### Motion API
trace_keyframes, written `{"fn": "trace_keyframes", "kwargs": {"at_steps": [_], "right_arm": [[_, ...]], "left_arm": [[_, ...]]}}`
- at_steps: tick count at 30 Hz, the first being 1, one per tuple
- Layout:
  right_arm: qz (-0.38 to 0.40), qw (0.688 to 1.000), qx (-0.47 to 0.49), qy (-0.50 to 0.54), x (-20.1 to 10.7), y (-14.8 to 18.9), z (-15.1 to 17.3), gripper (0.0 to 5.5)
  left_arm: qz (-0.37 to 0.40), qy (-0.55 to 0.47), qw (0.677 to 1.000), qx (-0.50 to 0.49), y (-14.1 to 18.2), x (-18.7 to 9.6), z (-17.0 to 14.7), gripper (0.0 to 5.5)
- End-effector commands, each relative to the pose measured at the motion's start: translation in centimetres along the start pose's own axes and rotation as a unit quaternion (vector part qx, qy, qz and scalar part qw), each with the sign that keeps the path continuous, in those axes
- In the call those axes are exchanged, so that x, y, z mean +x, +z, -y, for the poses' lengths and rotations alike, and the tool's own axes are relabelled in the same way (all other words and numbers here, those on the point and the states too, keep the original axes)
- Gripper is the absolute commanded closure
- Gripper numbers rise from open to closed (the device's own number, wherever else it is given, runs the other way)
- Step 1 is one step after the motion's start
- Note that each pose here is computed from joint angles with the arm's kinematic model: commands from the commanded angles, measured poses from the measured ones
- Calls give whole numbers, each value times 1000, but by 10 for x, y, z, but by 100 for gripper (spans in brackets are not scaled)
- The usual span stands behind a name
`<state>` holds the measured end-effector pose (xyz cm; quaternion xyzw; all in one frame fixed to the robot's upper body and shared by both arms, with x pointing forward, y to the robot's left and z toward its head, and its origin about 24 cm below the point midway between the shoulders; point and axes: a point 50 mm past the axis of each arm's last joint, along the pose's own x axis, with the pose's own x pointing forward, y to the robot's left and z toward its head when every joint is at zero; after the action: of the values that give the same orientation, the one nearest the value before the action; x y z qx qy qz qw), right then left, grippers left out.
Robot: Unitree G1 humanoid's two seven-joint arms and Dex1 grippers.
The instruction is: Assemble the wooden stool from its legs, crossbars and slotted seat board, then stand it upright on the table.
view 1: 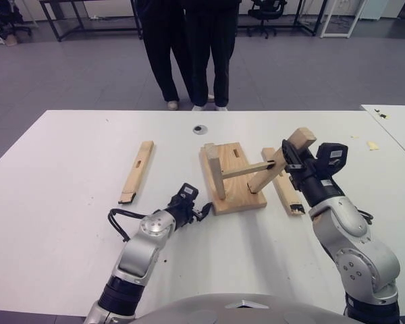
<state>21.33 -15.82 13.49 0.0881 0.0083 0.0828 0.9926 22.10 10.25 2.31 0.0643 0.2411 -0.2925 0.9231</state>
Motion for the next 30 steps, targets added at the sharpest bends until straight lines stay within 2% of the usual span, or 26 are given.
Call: {"fn": "trace_keyframes", "kwargs": {"at_steps": [1, 5, 6, 10, 13, 17, 20, 22, 26, 30], "right_arm": [[-168, 985, -36, -11, -4, -49, 4, 445], [-219, 972, -81, 6, -6, -56, 9, 445], [-240, 967, -83, 22, -8, -61, 8, 407], [-279, 950, -74, 120, -12, -62, -3, 331], [-242, 955, -74, 153, -5, -48, -4, 281], [-181, 958, -62, 212, -2, -28, -12, 277], [-180, 955, -75, 225, -4, -26, -10, 277], [-190, 953, -81, 223, -7, -27, -3, 277], [-255, 943, -97, 192, -25, -38, 30, 277], [-295, 937, -120, 143, -36, -45, 57, 277]], "left_arm": [[5, -20, 1000, 5, 6, 7, 8, 153], [5, -16, 1000, 16, 6, 9, 6, 153], [6, -14, 1000, 17, 7, 10, 5, 153], [11, 4, 1000, 25, 9, 14, 2, 153], [36, 30, 999, 25, 23, 15, -3, 153], [101, 59, 993, 14, 58, 10, -2, 153], [140, 62, 988, 0, 82, -2, 3, 153], [137, 79, 987, 5, 81, -12, -1, 153], [116, 138, 984, 4, 71, -36, -25, 153], [94, 138, 986, 2, 61, -46, -27, 153]]}}
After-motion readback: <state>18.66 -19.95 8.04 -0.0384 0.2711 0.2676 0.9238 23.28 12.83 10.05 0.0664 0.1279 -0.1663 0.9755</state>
